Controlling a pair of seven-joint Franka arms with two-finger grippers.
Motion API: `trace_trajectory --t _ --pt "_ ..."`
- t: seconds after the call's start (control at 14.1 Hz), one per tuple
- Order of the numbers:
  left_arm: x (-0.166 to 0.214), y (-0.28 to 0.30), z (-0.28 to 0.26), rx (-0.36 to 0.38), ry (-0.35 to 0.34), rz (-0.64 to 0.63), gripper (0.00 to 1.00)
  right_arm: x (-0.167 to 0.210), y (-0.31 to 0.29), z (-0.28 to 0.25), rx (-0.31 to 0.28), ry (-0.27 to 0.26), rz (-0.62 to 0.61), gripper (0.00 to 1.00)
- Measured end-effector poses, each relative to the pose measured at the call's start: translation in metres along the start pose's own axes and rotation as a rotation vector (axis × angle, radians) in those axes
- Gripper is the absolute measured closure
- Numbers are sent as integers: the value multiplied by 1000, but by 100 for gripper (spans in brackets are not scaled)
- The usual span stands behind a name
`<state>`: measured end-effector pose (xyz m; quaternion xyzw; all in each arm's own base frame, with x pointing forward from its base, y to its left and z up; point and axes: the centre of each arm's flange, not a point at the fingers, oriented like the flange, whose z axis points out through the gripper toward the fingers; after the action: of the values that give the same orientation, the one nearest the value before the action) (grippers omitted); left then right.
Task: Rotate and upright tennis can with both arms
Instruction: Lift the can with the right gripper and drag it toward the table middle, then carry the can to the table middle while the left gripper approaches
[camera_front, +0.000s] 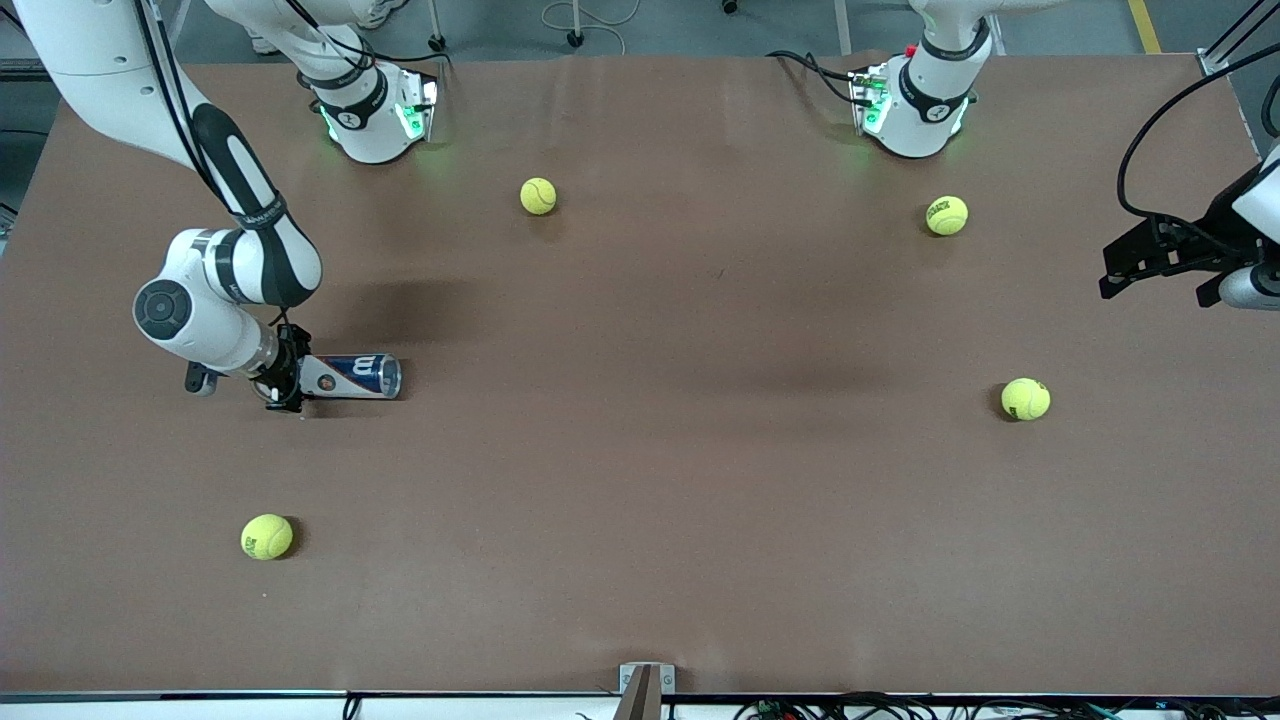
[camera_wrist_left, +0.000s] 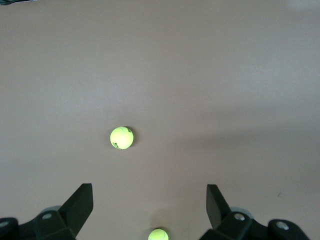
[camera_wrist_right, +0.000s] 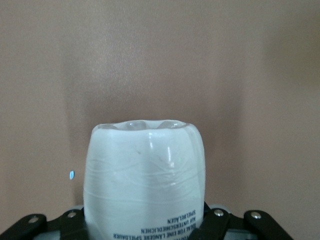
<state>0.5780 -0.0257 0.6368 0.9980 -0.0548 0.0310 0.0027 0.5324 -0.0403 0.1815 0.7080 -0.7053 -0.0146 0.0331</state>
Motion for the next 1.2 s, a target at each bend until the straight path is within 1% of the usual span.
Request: trace_trajectory --t 0.21,0.28,0.35,0.5,0.71,0.92,1.2 --pt "0 0 0 0 -2 0 0 -5 0 0 -20 -4 -9 36" --pt "0 0 0 0 -2 0 0 -12 1 -1 -36 -11 -16 36" --pt "0 0 0 0 -3 0 0 -24 1 -2 -47 -29 -22 36" --pt "0 0 0 0 -3 0 0 -59 -1 -11 -54 -63 -58 35" --pt "0 0 0 0 -3 0 0 -115 -6 -36 -25 -111 -119 35" --pt "0 0 0 0 -3 0 0 -172 -8 -61 1 -132 -172 35" --pt "0 0 0 0 -3 1 0 -271 -3 -95 60 -147 -201 35"
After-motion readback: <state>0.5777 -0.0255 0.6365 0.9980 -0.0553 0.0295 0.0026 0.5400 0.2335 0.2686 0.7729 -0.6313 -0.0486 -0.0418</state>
